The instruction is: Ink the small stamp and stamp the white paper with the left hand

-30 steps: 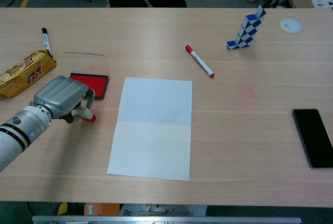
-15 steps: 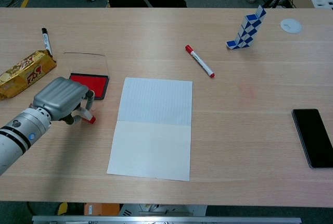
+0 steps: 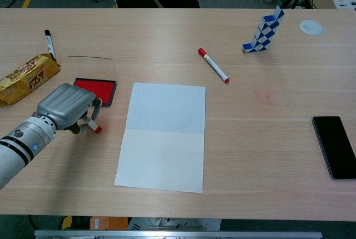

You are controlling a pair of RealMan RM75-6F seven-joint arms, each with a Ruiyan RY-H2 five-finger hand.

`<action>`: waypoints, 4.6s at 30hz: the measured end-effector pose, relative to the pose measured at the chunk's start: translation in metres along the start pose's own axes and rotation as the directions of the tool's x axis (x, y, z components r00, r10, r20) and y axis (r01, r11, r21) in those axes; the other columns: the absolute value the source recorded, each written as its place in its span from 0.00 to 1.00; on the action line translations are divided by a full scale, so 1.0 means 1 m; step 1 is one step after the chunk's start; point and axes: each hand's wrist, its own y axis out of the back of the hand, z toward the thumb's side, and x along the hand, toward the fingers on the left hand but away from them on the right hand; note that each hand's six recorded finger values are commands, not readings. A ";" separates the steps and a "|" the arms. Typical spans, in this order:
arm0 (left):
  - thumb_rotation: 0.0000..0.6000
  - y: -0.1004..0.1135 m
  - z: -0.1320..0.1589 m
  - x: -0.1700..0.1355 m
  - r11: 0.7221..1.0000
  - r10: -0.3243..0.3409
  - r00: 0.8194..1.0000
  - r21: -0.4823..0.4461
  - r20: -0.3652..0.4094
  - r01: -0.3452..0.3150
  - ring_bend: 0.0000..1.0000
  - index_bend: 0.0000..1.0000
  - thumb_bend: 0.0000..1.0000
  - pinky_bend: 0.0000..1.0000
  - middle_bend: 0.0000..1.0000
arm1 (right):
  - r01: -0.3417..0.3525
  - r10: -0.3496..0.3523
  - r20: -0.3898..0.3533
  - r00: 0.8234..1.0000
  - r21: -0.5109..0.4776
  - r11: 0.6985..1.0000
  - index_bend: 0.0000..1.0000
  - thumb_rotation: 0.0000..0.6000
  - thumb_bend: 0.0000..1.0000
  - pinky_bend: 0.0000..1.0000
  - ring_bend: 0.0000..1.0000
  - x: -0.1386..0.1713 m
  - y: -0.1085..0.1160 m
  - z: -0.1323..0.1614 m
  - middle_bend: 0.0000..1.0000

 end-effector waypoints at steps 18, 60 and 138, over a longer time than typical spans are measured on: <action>1.00 0.000 0.003 0.000 1.000 0.021 1.000 -0.007 0.016 -0.021 1.00 0.61 0.28 1.00 1.00 | 0.003 -0.003 0.008 1.000 -0.001 1.000 0.24 1.00 0.11 0.39 0.26 0.004 0.002 -0.003 0.33; 1.00 0.040 -0.020 0.018 0.980 0.146 0.989 0.133 0.003 -0.145 1.00 0.63 0.28 1.00 1.00 | 0.015 -0.015 0.015 1.000 -0.008 1.000 0.24 1.00 0.11 0.39 0.26 0.006 0.003 -0.007 0.33; 1.00 0.033 0.008 0.093 0.881 0.104 0.991 0.456 0.078 -0.129 1.00 0.62 0.27 1.00 1.00 | 0.027 -0.026 0.085 0.996 -0.014 1.000 0.24 1.00 0.11 0.39 0.26 0.018 0.001 -0.027 0.33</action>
